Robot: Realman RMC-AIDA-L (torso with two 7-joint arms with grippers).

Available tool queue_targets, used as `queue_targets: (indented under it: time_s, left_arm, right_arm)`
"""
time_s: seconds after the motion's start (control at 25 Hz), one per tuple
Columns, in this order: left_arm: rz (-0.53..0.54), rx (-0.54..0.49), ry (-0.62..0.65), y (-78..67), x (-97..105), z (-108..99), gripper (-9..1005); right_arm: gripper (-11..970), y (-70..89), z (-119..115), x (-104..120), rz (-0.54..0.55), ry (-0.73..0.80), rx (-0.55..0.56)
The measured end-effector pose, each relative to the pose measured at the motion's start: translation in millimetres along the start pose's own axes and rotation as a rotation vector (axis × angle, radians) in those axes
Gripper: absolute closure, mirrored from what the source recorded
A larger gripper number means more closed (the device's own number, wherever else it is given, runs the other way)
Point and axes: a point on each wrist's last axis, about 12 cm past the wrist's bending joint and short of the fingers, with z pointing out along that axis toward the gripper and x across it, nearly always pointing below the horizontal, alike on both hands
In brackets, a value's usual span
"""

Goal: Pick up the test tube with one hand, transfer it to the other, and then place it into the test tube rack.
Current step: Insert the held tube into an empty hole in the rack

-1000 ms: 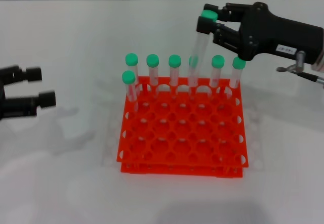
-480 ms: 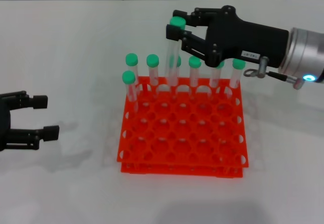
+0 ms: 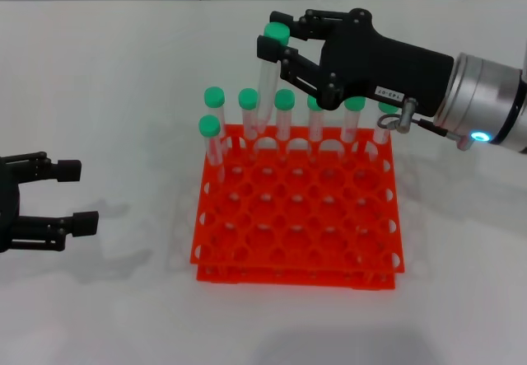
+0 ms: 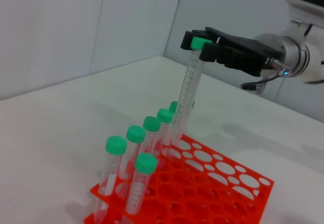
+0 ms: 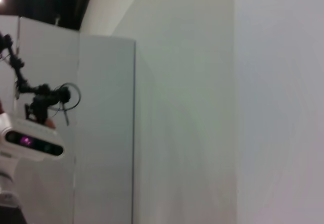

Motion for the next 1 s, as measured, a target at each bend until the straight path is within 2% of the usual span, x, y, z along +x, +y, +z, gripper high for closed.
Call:
queue_targets:
  time_s: [0.24, 1.0]
  left_arm:
    - [0.002, 0.0, -0.004, -0.1, 0, 0, 113]
    - [0.009, 0.009, -0.009, 0.6, -3, 4, 114]
  right_arm:
    - [685, 2.7, -1, 5, -0.01, -0.026, 0.021]
    - [685, 12.5, 0, 24, 0.021, 0.031, 0.018]
